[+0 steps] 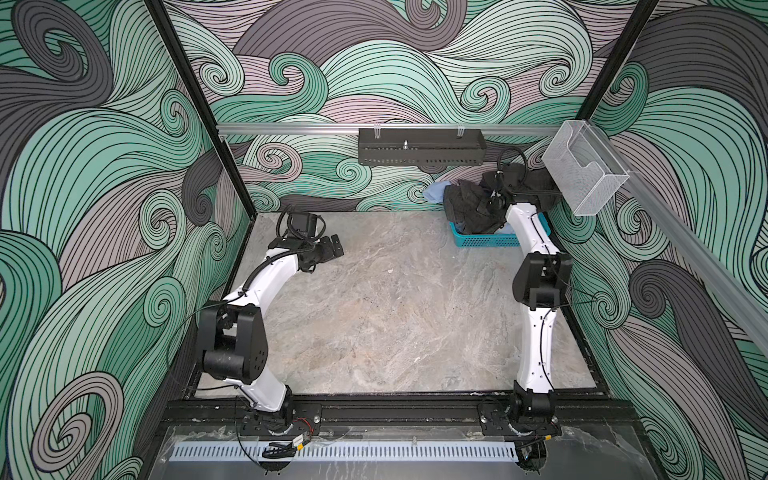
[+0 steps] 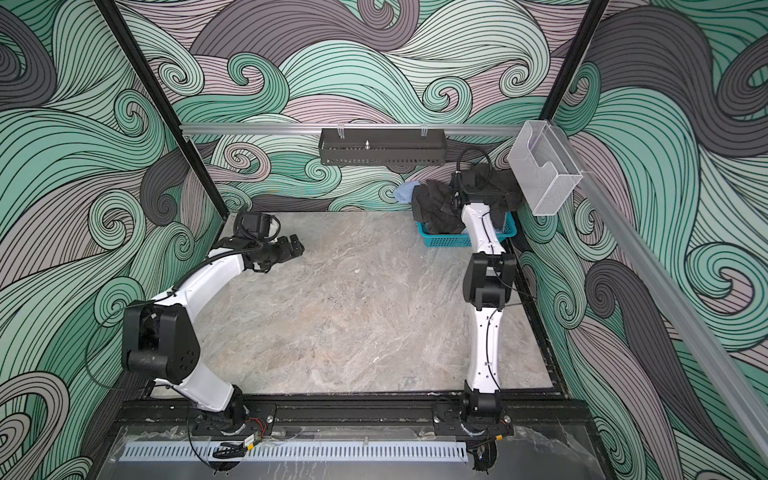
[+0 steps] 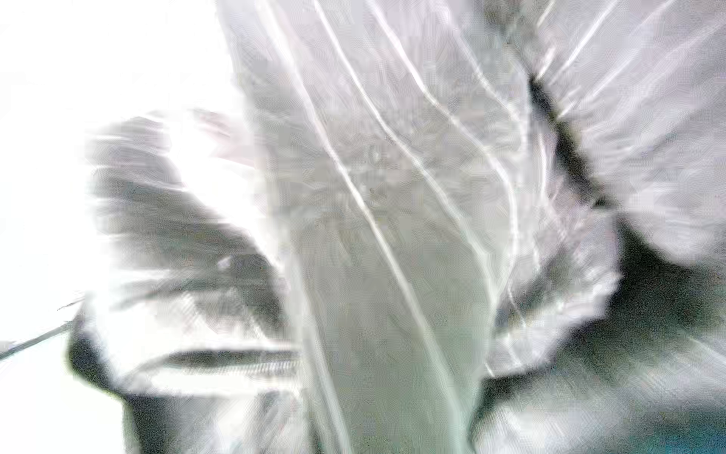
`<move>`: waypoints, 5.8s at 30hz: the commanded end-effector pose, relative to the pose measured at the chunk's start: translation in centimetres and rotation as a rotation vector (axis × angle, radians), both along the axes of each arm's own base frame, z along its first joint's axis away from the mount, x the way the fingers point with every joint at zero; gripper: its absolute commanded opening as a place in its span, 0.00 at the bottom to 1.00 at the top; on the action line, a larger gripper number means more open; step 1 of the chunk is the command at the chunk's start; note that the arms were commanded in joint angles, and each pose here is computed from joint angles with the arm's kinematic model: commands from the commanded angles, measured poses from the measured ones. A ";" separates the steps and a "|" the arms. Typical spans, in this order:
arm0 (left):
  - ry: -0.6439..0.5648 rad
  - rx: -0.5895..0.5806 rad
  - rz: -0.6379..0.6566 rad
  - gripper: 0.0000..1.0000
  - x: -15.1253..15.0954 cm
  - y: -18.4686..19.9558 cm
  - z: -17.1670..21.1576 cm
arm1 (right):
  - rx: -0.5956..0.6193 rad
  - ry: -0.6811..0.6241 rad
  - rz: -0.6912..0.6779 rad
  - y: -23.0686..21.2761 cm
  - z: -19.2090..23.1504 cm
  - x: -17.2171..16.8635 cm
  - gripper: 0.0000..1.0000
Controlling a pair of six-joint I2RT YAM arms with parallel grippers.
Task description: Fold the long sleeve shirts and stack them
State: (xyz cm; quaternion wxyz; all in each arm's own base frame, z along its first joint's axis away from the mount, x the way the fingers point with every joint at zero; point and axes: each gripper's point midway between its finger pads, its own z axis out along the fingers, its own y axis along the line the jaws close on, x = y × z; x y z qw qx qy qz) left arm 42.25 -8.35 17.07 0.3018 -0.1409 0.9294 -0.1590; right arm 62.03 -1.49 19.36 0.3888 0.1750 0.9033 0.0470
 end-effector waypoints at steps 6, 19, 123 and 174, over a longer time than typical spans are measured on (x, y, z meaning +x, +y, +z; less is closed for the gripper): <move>-0.074 -0.001 0.004 0.99 -4.7 0.7 4.5 | -0.011 -0.333 0.124 3.7 20.1 -9.0 0.00; -0.224 0.033 0.055 0.99 -10.7 3.0 9.5 | 0.037 -0.531 0.523 14.0 33.6 -23.0 0.00; 0.027 0.145 0.027 0.04 -8.6 7.1 9.5 | -0.129 0.144 0.750 23.2 3.0 -19.0 0.00; 0.110 -0.044 0.262 0.67 -14.5 9.5 2.3 | -0.330 -0.073 1.428 53.9 -4.2 -28.3 0.22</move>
